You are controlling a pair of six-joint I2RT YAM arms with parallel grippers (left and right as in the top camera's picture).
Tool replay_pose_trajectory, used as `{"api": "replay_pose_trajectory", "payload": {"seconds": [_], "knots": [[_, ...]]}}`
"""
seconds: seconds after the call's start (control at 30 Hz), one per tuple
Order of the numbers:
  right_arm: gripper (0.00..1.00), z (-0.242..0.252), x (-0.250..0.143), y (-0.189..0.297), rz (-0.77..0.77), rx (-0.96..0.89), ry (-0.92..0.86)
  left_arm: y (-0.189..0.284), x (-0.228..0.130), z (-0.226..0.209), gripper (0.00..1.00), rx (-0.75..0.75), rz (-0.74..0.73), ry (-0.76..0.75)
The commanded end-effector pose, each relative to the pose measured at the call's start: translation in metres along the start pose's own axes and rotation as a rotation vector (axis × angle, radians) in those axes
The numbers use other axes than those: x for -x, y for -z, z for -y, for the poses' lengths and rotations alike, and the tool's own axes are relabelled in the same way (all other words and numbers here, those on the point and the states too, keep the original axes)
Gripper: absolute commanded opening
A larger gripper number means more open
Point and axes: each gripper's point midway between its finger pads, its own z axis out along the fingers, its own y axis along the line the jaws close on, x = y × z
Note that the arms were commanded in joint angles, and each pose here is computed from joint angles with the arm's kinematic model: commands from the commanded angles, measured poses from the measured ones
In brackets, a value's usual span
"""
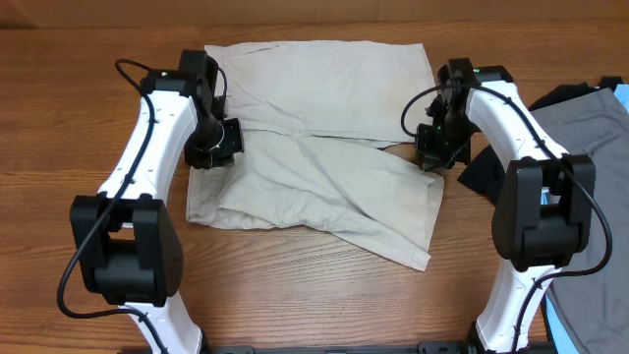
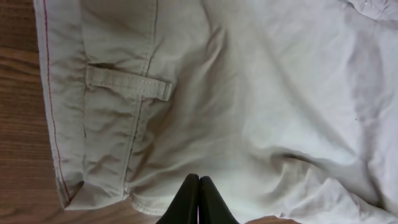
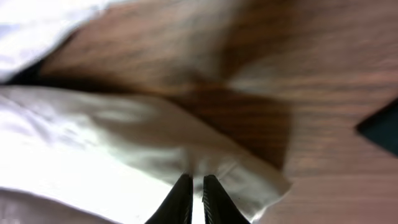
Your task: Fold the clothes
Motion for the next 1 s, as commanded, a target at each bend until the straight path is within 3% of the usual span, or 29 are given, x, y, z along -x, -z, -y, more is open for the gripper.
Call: {"api": "replay_pose_trajectory", "payload": {"seconds": [0.0,0.03,0.07,0.13,0.53,0.97], "knots": [[0.17,-0.013,-0.012,0.003,-0.043,0.072,-0.011,-0.004,0.001,0.001,0.04,-0.019,-0.006,-0.01],[0.23,-0.013,-0.013,0.004,-0.047,0.074,-0.009,-0.004,0.001,0.002,0.04,-0.019,-0.005,-0.011],[0.35,-0.013,-0.013,0.004,-0.049,0.073,0.008,-0.004,0.001,0.002,0.04,-0.019,-0.004,-0.012],[0.43,-0.013,-0.012,0.003,-0.041,0.074,0.069,-0.004,0.001,0.002,0.04,-0.019,-0.004,-0.012],[0.45,-0.012,0.001,-0.001,0.025,-0.028,0.319,-0.004,0.001,0.002,0.06,-0.019,-0.004,-0.012],[0.44,0.004,-0.002,-0.02,0.018,-0.121,0.345,-0.004,0.002,0.002,0.1,-0.02,-0.001,-0.012]]}}
